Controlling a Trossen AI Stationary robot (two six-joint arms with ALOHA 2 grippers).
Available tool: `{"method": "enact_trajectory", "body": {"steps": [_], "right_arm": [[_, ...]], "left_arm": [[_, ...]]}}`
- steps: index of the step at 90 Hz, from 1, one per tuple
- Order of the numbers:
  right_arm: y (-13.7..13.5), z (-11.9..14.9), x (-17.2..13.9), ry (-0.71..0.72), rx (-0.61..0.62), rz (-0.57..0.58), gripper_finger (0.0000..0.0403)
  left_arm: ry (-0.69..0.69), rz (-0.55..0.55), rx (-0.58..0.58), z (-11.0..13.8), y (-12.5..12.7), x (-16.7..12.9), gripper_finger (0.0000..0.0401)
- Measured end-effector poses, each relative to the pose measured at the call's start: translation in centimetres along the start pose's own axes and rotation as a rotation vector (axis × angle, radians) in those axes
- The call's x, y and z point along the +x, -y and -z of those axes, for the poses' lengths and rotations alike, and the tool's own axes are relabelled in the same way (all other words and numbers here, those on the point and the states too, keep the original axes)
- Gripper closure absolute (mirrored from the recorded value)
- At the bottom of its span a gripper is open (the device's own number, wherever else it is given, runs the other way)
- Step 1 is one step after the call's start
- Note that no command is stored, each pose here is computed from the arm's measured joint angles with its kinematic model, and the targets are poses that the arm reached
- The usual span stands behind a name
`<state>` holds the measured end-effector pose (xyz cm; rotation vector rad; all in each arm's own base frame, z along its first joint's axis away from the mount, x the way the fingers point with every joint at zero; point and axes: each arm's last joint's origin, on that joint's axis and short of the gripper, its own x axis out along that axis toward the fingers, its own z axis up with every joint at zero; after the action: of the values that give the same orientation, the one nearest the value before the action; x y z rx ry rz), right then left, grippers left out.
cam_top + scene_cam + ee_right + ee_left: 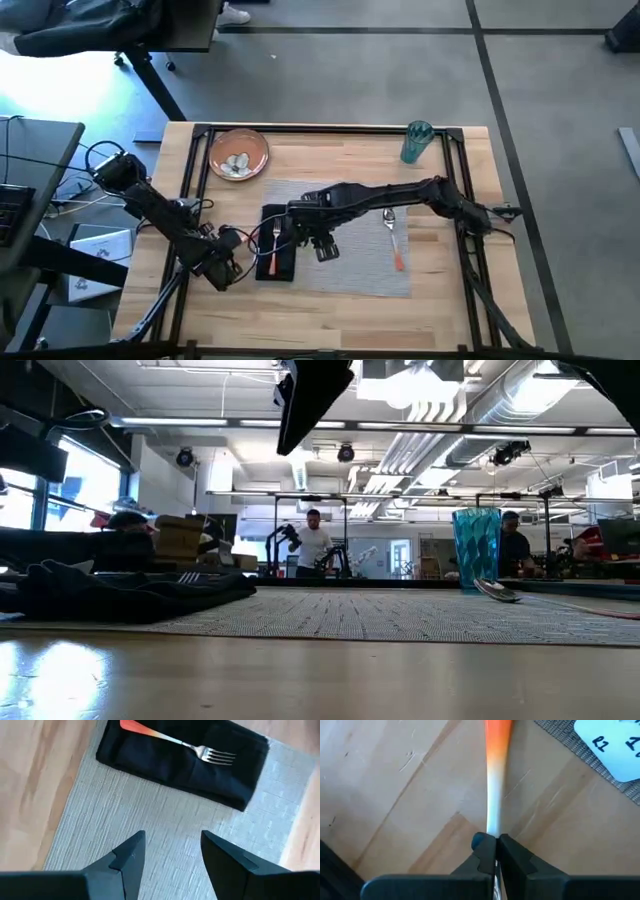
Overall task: Set table place
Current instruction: Put the orange table knife on the gray table mat beside the orange spoon
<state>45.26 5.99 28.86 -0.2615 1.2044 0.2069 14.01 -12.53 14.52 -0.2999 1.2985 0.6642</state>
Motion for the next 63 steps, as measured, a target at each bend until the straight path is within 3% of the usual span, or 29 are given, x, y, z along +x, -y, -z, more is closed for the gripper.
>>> {"method": "enact_trajectory", "body": {"steps": [27,47,63], "right_arm": [[0.9,0.7,-2.9,0.018,0.002,0.089,0.0231],[1.0,1.4,-5.5,0.030,0.009,0.133,0.0231],[1.1,2.1,-6.4,-0.001,0.044,0.142,0.0231]], "left_arm": [[0.033,0.010,-0.022,-0.7,0.4,-0.7,0.0401],[0.069,-0.095,-0.080,-2.2,-0.1,-2.5,0.0401],[0.101,-0.108,-0.090,-3.6,-0.1,-4.1,0.0401]]}}
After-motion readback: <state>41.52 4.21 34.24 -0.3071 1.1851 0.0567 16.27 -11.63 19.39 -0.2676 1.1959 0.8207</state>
